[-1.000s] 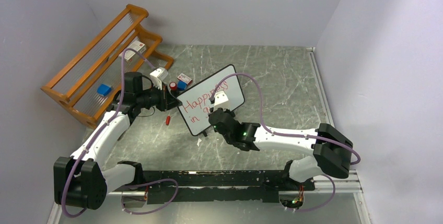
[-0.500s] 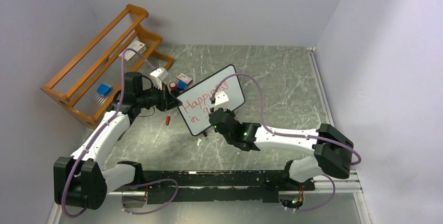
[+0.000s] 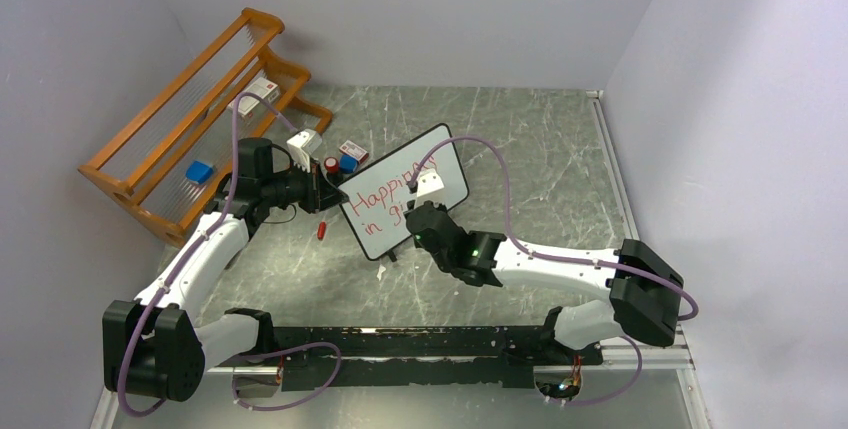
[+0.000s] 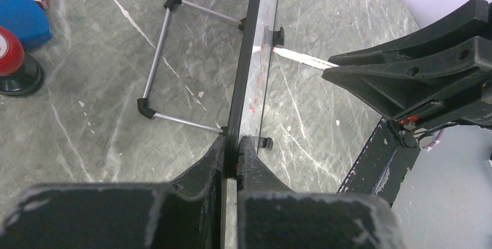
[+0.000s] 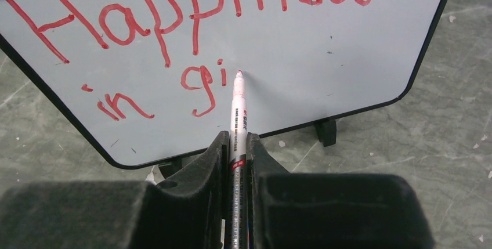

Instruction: Write a sentence on the whiteboard

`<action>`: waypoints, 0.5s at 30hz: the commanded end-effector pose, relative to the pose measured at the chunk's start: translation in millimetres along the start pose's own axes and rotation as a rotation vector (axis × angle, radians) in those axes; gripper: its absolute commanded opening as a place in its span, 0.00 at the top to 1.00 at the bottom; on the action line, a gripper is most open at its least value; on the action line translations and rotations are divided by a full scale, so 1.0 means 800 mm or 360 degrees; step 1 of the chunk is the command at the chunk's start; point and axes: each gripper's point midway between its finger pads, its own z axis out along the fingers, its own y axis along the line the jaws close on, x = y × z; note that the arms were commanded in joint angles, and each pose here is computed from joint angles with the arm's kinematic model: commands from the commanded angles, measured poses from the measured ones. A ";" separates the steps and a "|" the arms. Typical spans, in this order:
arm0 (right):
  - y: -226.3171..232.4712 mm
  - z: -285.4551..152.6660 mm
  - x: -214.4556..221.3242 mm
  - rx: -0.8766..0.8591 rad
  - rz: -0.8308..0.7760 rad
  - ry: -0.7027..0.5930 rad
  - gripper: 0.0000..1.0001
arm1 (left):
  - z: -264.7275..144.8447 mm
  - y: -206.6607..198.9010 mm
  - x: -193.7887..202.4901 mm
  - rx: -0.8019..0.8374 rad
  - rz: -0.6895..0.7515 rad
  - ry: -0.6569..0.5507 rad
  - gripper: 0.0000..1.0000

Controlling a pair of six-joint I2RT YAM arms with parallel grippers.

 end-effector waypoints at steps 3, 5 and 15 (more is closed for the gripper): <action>0.000 0.004 -0.020 0.0007 0.0034 -0.0070 1.00 | -0.001 0.030 0.038 -0.0171 -0.0043 0.0151 0.95; 0.002 0.004 -0.022 -0.0002 0.0037 -0.0073 1.00 | -0.001 0.030 0.038 -0.0171 -0.0046 0.0154 0.95; 0.006 0.011 -0.021 -0.0010 0.0023 -0.0070 1.00 | -0.001 0.029 0.038 -0.0163 -0.0045 0.0153 0.95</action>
